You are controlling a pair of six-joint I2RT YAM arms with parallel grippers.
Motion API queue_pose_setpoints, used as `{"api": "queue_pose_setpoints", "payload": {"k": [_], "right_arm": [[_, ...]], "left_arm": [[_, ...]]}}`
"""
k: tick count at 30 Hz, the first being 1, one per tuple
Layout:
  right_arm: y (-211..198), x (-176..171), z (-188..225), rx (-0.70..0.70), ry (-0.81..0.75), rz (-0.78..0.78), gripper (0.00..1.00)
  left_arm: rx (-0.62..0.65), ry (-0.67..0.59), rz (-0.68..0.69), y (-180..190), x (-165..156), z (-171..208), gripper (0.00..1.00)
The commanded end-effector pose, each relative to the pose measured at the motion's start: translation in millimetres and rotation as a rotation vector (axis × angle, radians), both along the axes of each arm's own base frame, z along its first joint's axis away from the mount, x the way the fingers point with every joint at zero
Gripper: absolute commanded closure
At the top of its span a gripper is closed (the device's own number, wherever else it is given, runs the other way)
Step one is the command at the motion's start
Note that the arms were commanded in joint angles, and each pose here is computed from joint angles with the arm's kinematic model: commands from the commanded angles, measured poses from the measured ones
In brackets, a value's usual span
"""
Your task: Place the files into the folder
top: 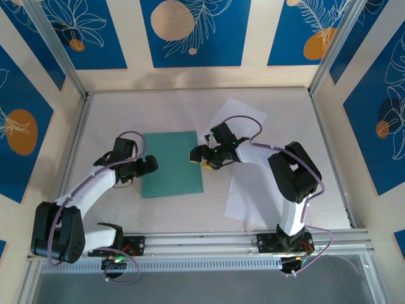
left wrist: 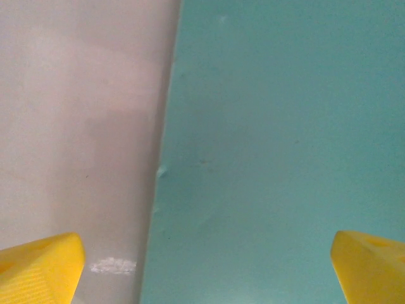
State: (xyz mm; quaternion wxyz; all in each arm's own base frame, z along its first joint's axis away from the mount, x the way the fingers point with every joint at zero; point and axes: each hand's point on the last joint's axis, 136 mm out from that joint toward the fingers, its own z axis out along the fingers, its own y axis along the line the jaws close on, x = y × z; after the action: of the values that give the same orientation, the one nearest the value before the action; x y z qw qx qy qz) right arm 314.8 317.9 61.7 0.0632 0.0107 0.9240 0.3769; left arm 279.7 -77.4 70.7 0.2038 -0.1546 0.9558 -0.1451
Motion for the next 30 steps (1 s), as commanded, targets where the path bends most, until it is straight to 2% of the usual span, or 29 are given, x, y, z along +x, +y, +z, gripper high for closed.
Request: {"api": "queue_pose_setpoints", "payload": {"k": [1,7,24,30], "right_arm": [[4.7,1.1,-2.1,-0.029,0.012,0.003,0.29],[15.1,-3.2,-8.1,-0.029,0.029,0.05,0.34],[13.7,-6.2,-18.5,-0.207,-0.003,0.062,0.33],[11.9,-6.9,-22.1,-0.216,0.013,0.059,0.33]], "left_arm": [[-0.058,0.017,-0.019,-3.0,-0.9,-8.4,0.01],[-0.078,0.038,-0.019,-4.9,0.6,-18.6,0.03],[-0.071,0.052,-0.027,-4.1,1.0,-23.8,0.06],[-0.1,0.046,-0.025,-8.2,0.6,-24.9,0.07]]}}
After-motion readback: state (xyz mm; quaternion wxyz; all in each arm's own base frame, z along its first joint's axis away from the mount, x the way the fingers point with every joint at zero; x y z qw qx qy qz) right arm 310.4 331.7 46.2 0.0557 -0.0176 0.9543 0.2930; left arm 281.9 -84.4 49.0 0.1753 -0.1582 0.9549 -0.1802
